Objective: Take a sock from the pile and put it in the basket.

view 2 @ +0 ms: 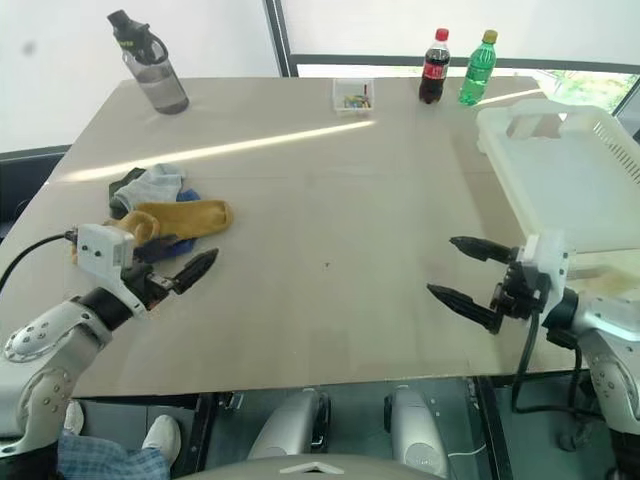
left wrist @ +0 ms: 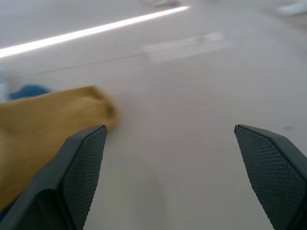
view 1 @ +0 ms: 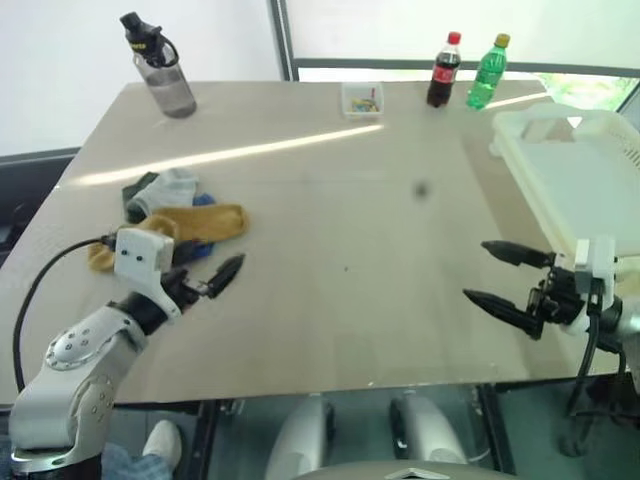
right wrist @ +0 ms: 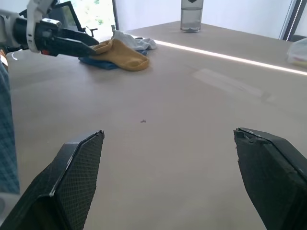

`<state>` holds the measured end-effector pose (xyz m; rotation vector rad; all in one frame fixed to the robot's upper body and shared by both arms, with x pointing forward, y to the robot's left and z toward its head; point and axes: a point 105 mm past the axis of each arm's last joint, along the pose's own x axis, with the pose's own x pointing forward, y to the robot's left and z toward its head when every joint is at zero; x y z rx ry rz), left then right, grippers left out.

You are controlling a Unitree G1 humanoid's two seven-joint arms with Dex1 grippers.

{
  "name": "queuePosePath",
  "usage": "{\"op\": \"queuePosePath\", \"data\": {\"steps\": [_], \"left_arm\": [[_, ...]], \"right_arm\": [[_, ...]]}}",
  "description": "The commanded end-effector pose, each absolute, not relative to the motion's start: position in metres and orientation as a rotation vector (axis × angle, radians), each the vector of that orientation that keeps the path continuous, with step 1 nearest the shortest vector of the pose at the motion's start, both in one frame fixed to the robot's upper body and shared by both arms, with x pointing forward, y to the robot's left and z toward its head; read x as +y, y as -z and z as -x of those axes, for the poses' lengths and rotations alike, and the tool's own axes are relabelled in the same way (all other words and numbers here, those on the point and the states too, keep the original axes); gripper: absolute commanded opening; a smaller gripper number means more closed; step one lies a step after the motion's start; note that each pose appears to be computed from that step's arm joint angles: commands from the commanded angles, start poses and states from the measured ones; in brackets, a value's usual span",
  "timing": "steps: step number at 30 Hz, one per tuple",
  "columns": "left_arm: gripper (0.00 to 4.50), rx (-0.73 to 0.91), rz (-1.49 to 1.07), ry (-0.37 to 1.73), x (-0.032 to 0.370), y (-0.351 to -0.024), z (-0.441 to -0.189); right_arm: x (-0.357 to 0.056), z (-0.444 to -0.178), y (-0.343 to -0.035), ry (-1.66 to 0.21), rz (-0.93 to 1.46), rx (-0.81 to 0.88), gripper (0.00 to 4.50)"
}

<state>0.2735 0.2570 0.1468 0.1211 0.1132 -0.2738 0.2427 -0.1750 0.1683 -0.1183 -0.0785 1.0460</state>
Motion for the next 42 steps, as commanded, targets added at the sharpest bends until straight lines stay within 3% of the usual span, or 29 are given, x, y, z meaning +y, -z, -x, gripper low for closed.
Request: {"op": "queuePosePath", "data": {"steps": [1,7,20,21,23,30,31,42], "left_arm": [[4.5,0.061,-0.18,0.155,0.268,-0.155,-0.281],[4.5,0.041,-0.297,-0.015,0.295,-0.16,-0.287],[4.5,0.114,-0.412,-0.106,0.312,-0.141,-0.307],[4.1,0.114,-0.418,-0.105,0.312,-0.141,-0.308],[3.76,0.127,-0.417,-0.114,0.314,-0.138,-0.308],[0.37,0.143,-0.432,-0.133,0.323,-0.136,-0.308],[0.09,0.139,-0.433,-0.131,0.323,-0.136,-0.308],[0.09,0.084,-0.359,0.129,0.262,-0.14,-0.298]], "right_arm": [[-0.166,-0.242,-0.178,-1.069,0.134,-0.118,4.44],[-0.167,-0.246,-0.177,-1.062,0.145,-0.113,4.44],[-0.165,-0.25,-0.176,-1.055,0.143,-0.112,4.44],[-0.166,-0.251,-0.176,-1.051,0.143,-0.112,4.5],[-0.168,-0.251,-0.175,-1.042,0.142,-0.111,4.5],[-0.168,-0.25,-0.175,-1.021,0.134,-0.113,4.5],[-0.169,-0.25,-0.174,-1.019,0.133,-0.113,4.5],[-0.17,-0.252,-0.172,-0.999,0.126,-0.116,4.5]]}}
